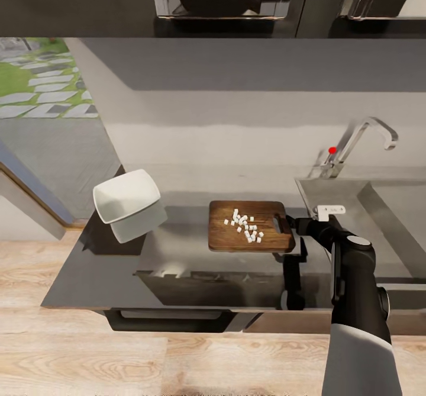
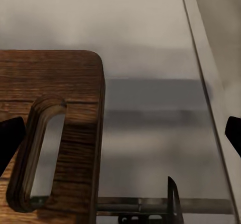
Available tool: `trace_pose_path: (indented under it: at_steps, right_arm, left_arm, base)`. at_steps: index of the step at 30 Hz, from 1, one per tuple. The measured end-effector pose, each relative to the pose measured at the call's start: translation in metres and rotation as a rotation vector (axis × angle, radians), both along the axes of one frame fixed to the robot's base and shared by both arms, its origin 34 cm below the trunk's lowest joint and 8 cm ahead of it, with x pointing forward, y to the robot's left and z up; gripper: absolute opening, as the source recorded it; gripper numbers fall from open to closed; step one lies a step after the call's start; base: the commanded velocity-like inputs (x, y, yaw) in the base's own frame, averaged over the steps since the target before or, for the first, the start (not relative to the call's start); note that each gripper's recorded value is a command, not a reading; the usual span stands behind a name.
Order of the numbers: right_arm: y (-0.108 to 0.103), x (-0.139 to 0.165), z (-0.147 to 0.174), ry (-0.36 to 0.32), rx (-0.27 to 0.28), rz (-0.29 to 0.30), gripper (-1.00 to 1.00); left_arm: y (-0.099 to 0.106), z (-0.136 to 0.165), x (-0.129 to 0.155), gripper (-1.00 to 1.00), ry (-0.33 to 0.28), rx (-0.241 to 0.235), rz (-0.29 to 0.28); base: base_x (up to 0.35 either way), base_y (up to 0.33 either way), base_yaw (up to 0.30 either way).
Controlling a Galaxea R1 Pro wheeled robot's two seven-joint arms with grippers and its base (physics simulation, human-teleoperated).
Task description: In the kitchen, take the Vidalia onion out of the sink, dice it on the chopping board with the paring knife, put the diced onion into the bowl on the countertop, then place both the paring knife and the chopping board into the sink.
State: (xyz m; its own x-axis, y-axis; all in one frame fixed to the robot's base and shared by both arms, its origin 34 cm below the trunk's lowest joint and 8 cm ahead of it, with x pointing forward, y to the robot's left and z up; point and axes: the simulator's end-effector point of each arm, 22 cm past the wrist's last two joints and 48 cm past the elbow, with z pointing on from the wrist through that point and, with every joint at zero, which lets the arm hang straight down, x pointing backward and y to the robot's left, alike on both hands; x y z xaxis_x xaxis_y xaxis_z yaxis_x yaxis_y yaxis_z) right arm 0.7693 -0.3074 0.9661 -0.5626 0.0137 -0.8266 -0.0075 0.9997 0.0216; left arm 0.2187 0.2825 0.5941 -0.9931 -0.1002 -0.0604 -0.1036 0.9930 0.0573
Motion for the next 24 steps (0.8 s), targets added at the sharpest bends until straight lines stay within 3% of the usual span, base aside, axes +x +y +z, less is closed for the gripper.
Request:
trace_pose_path:
  at_steps: [24]
  right_arm:
    - [0.0, -0.001, -0.018, 0.027, 0.0, 0.0, 1.0]
  left_arm:
    - [0.001, -0.003, -0.011, 1.0, 0.027, 0.001, 0.0]
  base:
    - [0.0, 0.0, 0.0]
